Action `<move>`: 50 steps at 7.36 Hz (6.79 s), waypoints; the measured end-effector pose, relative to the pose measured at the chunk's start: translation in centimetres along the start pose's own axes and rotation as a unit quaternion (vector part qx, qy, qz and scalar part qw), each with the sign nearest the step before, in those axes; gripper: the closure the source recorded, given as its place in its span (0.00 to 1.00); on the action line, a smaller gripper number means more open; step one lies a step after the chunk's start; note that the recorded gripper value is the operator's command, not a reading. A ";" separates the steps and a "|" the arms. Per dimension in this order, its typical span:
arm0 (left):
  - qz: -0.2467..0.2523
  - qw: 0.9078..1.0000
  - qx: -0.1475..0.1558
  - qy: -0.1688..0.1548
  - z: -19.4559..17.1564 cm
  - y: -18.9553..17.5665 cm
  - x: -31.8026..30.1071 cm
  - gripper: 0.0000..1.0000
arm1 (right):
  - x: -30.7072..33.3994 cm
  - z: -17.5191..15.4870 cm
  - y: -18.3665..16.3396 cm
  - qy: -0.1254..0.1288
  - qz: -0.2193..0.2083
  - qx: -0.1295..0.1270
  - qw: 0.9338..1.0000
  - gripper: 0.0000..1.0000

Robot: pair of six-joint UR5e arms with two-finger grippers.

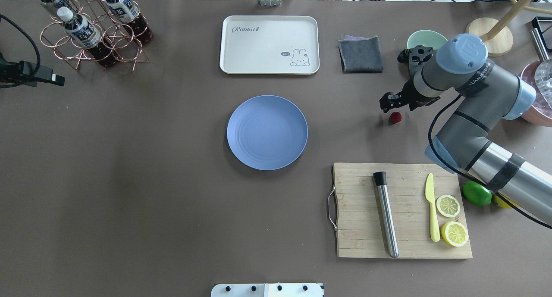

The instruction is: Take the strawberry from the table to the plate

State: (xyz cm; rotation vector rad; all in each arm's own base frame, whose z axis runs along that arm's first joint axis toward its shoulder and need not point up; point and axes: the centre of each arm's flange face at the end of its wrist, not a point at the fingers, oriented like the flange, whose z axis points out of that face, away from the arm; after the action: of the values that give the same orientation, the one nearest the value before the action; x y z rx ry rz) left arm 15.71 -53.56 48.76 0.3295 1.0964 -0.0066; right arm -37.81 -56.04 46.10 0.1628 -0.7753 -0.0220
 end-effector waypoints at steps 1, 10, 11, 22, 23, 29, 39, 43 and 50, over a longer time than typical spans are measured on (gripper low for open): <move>0.000 1.000 0.000 0.000 0.0 0.0 0.0 0.02 | 0.0 0.0 0.1 -0.001 0.003 0.001 1.000 0.22; 0.000 1.000 0.000 -0.001 0.0 0.1 -0.1 0.02 | -1.5 0.3 2.2 -0.003 0.009 0.002 1.000 1.00; 0.000 1.000 0.000 -0.001 0.1 0.1 -0.1 0.02 | -1.9 -0.3 2.3 -0.008 0.006 0.004 1.000 1.00; 0.032 0.990 -0.044 -0.130 -11.5 1.2 -13.9 0.02 | -30.2 -7.3 8.6 -0.036 0.097 0.013 0.995 1.00; 0.031 0.989 -0.044 -0.134 -12.3 1.8 -14.8 0.02 | -32.8 -6.2 8.8 -0.030 0.100 0.015 0.994 1.00; 0.025 0.989 -0.046 -0.138 -13.3 4.2 -15.8 0.02 | -37.0 -2.4 4.9 -0.013 0.099 0.037 0.994 1.00; 0.027 0.989 -0.045 -0.138 -13.3 4.1 -15.7 0.02 | -37.0 -1.0 5.0 -0.009 0.062 0.032 0.998 0.00; 0.023 0.989 -0.048 -0.136 -13.2 4.1 -15.8 0.02 | -33.1 -7.7 -0.5 -0.041 0.053 0.018 0.998 0.00; 0.029 0.988 -0.069 -0.132 -15.3 4.6 -18.3 0.02 | 11.6 -23.2 -7.4 0.017 -0.076 -0.045 0.996 0.00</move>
State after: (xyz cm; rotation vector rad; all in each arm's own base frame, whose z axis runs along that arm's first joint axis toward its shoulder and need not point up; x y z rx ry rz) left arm -5.28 -48.03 59.65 0.2288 0.8203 0.0763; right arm -12.99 -61.04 36.77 0.1362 -0.7247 -0.1972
